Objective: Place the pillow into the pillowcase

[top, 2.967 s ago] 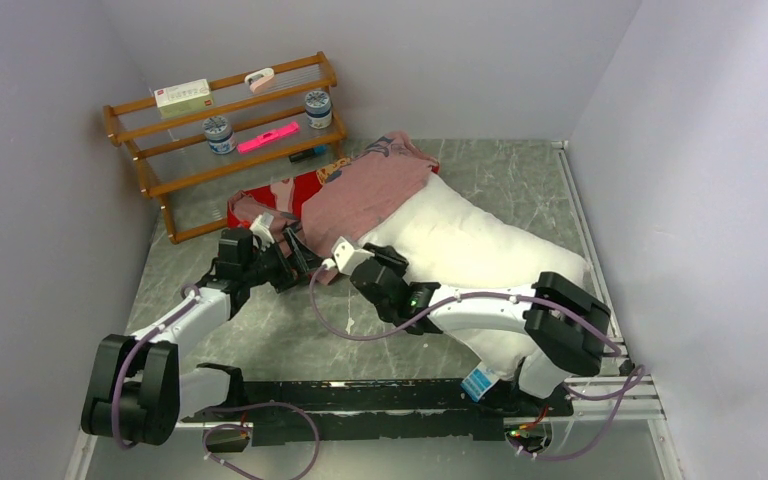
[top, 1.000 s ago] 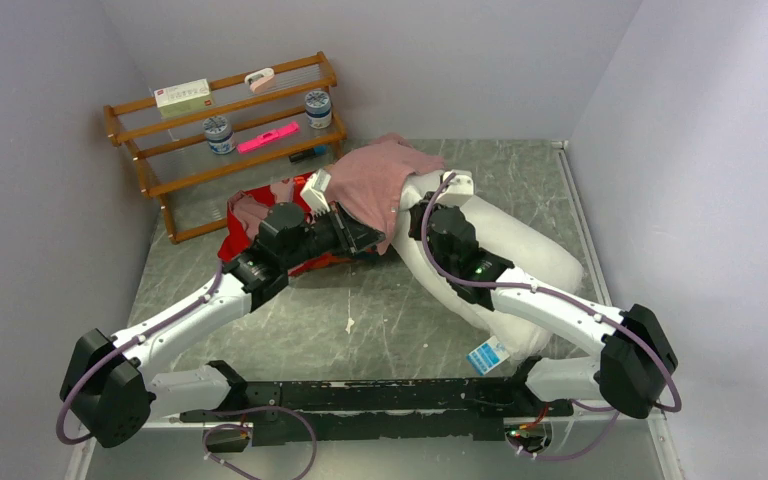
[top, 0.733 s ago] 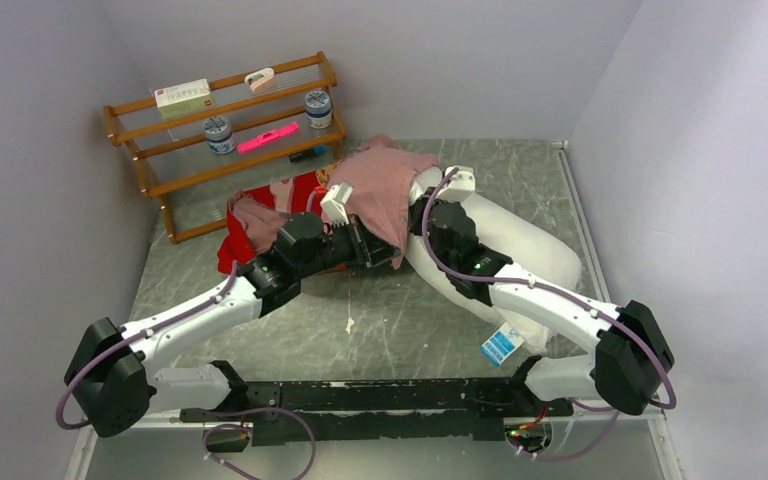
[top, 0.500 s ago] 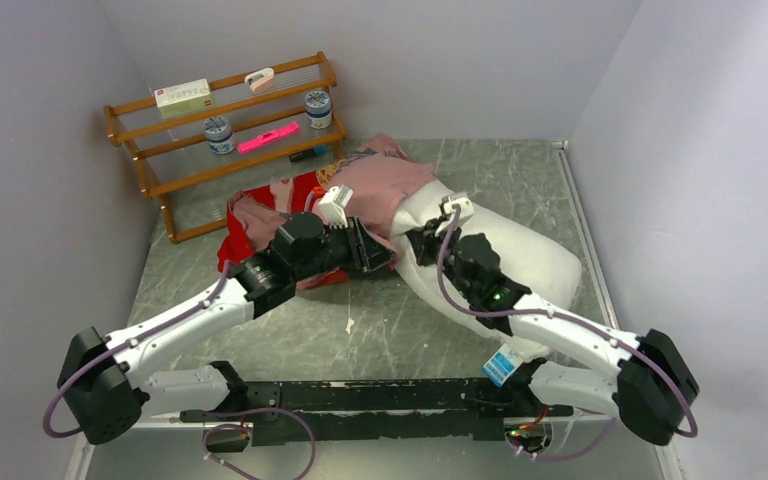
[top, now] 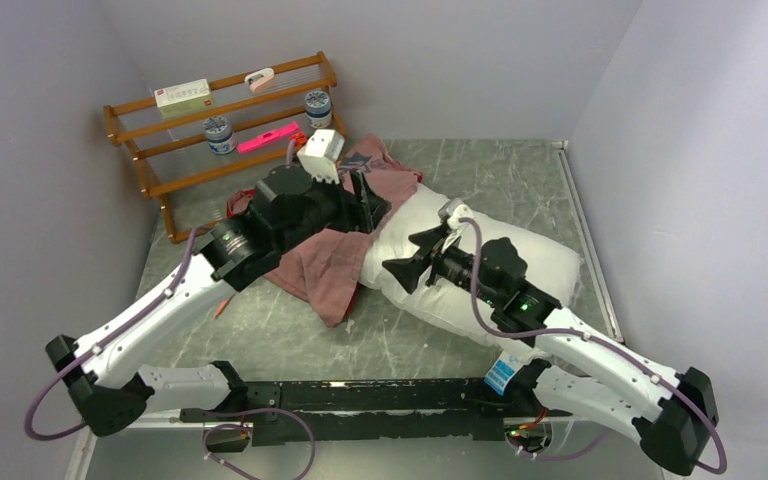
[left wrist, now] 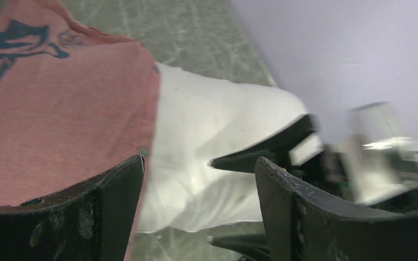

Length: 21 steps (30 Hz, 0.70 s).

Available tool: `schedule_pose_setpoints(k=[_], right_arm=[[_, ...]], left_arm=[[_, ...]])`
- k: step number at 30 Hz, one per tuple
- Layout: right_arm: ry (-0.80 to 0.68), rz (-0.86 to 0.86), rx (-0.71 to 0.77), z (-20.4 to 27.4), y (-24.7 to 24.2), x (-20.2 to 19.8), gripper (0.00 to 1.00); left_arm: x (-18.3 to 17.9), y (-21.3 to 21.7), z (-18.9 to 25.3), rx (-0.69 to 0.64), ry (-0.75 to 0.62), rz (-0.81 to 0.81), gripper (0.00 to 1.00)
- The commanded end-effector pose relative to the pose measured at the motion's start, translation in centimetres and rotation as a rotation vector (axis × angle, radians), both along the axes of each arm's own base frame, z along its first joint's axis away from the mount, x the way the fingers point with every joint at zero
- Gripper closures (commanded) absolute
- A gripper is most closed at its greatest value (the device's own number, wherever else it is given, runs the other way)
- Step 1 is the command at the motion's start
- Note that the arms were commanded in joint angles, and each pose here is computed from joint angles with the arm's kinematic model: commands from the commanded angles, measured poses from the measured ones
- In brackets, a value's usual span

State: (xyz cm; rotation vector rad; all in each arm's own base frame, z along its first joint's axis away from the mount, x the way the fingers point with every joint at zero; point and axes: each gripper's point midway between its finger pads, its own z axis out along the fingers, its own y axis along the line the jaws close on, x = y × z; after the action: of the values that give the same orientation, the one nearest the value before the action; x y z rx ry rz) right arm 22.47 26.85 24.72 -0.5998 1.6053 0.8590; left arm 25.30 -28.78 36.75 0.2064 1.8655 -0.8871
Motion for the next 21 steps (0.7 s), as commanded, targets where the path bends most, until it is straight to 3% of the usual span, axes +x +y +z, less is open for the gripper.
schedule_pose_setpoints(k=[1,9,18,21], right_arm=[[-0.031,-0.057,0.115,6.3,-0.7,0.3,0.12],[0.070,-0.363,-0.113,4.6,-5.0,5.0,0.08],[0.172,-0.306,-0.414,-1.8,-5.9,5.5,0.00],[0.220,-0.261,-0.459,-3.8,-5.1,5.7,0.00]], left_arm=[[2.6,1.2,-3.1,0.226,-0.004,0.069,0.20],[7.6,0.6,-6.8,0.322,0.046,0.063,0.19],[10.1,-2.7,-11.5,0.377,0.075,-0.030,0.16],[10.8,-3.5,-13.6,0.387,0.097,-0.039,0.23]])
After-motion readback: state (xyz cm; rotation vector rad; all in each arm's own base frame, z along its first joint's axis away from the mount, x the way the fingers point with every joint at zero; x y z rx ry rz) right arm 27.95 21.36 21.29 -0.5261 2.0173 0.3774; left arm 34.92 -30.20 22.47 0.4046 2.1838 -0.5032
